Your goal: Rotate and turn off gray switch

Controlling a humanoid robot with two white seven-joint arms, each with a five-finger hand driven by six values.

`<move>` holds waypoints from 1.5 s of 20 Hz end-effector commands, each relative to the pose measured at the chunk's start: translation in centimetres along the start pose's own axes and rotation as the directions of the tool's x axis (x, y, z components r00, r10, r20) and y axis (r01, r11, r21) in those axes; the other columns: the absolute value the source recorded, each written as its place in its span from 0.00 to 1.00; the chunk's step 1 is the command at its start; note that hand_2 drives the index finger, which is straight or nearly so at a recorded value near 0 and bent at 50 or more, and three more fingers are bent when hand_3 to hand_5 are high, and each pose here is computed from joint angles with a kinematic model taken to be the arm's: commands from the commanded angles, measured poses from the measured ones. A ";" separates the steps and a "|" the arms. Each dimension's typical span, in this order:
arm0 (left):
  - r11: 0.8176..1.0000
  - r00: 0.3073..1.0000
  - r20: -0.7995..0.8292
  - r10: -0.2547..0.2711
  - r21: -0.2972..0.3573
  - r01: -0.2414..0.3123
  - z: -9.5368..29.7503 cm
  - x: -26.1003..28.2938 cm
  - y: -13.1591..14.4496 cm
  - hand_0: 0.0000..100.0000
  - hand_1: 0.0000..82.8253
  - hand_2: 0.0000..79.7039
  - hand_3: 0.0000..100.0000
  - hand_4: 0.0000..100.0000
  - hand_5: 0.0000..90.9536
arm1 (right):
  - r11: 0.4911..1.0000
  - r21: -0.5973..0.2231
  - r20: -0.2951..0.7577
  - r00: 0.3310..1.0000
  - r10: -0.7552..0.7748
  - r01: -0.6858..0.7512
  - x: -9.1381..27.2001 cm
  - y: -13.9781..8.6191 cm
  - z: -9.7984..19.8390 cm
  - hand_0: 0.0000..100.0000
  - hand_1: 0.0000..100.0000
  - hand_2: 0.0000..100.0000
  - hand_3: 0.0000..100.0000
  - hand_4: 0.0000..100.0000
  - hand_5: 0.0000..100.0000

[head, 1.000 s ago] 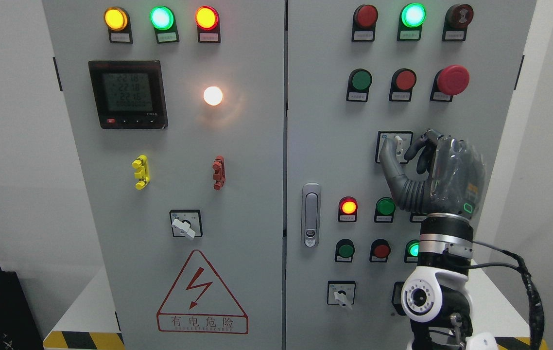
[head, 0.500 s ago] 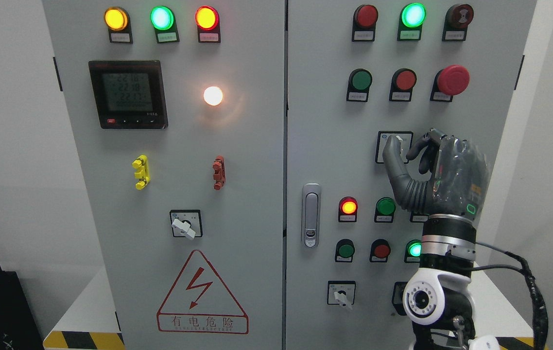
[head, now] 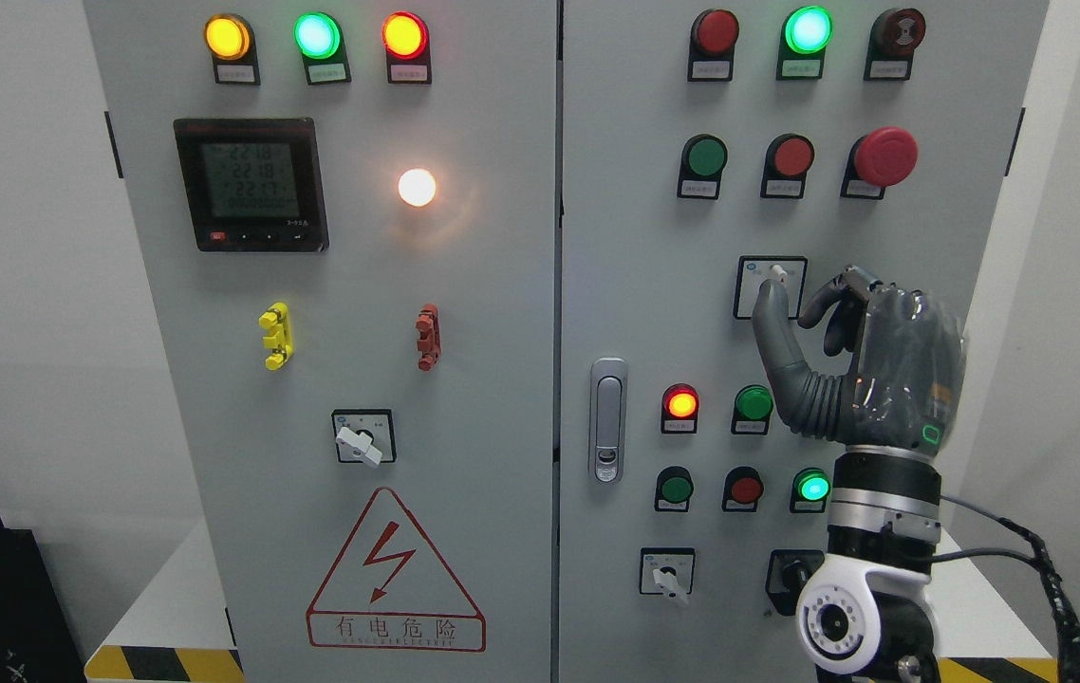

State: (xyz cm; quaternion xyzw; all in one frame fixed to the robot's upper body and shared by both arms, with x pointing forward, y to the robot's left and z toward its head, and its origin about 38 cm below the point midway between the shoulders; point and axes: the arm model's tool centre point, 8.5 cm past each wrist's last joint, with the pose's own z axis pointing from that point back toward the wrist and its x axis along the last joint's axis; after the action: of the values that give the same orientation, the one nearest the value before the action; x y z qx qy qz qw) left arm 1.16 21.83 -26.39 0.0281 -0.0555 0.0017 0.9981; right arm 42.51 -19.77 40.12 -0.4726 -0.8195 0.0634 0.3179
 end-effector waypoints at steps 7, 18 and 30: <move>1.000 0.999 0.031 0.029 0.001 -0.029 -0.1 1.4 0.0 0.12 0.47 0.00 0.00 0.00 0.00 | 0.994 -0.032 0.235 0.966 0.108 -0.104 -1.5 -4.6 4.1 0.33 0.24 0.53 0.79 0.73 0.83; 1.000 0.999 0.033 0.028 0.003 -0.029 -0.2 1.4 0.1 0.12 0.47 0.00 0.00 0.00 0.00 | 0.990 -0.005 0.328 0.935 0.137 -0.143 -2.1 -6.5 5.4 0.36 0.16 0.13 0.14 0.04 0.00; 1.000 0.999 0.033 0.028 0.003 -0.029 -0.2 1.4 0.1 0.12 0.47 0.00 0.00 0.00 0.00 | 0.992 0.033 0.357 0.929 0.102 -0.122 -1.7 -6.1 5.8 0.33 0.15 0.14 0.14 0.04 0.00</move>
State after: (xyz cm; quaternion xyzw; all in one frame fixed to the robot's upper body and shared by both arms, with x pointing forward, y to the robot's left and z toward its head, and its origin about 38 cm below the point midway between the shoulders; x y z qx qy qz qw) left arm 1.17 21.84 -26.39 0.0281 -0.0555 0.0017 0.9981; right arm 35.96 -23.68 36.94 -0.4942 -0.8308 0.1685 0.1925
